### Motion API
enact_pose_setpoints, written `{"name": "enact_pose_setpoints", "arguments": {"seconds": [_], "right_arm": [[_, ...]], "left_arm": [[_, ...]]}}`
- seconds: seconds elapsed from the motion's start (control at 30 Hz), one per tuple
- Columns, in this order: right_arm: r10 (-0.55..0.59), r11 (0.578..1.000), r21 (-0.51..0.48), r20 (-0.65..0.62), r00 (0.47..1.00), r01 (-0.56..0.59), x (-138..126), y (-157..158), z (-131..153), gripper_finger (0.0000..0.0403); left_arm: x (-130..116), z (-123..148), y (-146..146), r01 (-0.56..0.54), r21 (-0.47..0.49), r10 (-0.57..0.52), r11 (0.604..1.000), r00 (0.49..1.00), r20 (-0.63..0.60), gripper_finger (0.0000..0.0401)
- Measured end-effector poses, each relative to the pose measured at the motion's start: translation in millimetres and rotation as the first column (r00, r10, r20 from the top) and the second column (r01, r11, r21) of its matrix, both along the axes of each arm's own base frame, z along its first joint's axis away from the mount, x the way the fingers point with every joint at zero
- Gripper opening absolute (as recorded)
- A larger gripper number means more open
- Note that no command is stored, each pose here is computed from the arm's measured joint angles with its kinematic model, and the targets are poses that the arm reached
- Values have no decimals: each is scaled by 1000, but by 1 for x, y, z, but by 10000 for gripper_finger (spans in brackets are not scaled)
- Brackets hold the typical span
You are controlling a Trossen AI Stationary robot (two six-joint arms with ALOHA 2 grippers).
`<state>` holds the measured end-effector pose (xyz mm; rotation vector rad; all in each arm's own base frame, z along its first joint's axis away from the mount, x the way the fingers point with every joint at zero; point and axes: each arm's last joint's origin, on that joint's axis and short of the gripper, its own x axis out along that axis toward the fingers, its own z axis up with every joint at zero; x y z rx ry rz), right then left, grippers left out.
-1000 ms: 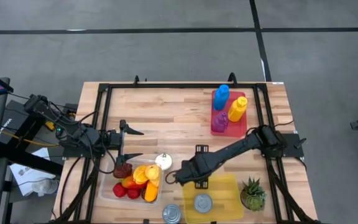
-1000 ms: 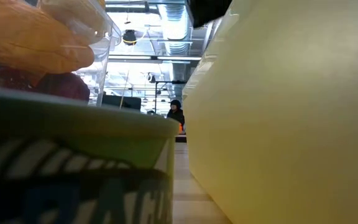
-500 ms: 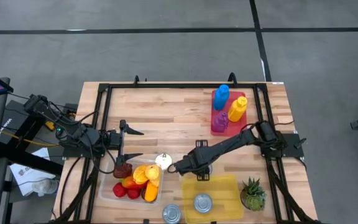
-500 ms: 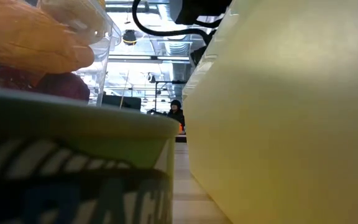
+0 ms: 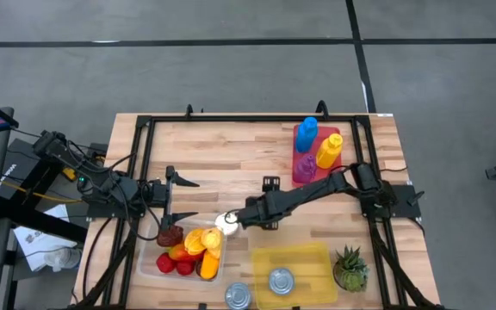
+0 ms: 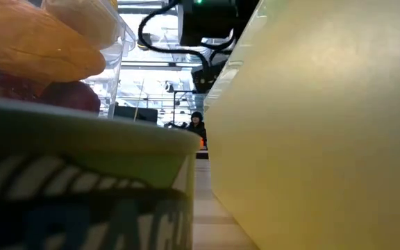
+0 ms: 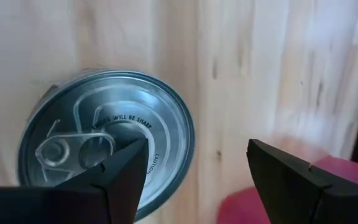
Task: Pick & Place Food Item
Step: Put the blue tuna can into the yellow bin
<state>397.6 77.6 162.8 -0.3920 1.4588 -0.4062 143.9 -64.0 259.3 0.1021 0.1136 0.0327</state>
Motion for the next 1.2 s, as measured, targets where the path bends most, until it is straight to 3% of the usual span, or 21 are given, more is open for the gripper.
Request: {"name": "enact_pose_setpoints", "arguments": {"seconds": [0.1,0.23,0.4,0.67,0.9,1.0,1.2], "right_arm": [[14,1000,11,-30,999,-14,-3,-2,9,264],[50,996,76,32,998,-52,-8,7,35,264],[74,974,209,94,993,-93,-15,18,59,264],[132,942,309,22,991,-132,-22,25,46,264],[155,940,304,26,988,-156,-26,24,20,264],[154,959,233,47,987,-161,-28,23,8,260],[174,970,156,77,982,-184,-33,33,-2,206]], "left_arm": [[0,0,0,0,3,0,1000,1000,-5,374],[0,-1,0,0,5,0,1000,1000,-8,374],[0,-1,0,-2,-3,2,1000,1000,-14,374],[0,-2,0,-3,-4,2,1000,1000,-18,374],[0,-2,0,-3,-4,3,1000,1000,-19,374],[0,-2,0,-3,-4,3,1000,1000,-19,374],[0,-2,0,-5,-3,5,1000,1000,-18,374]]}}
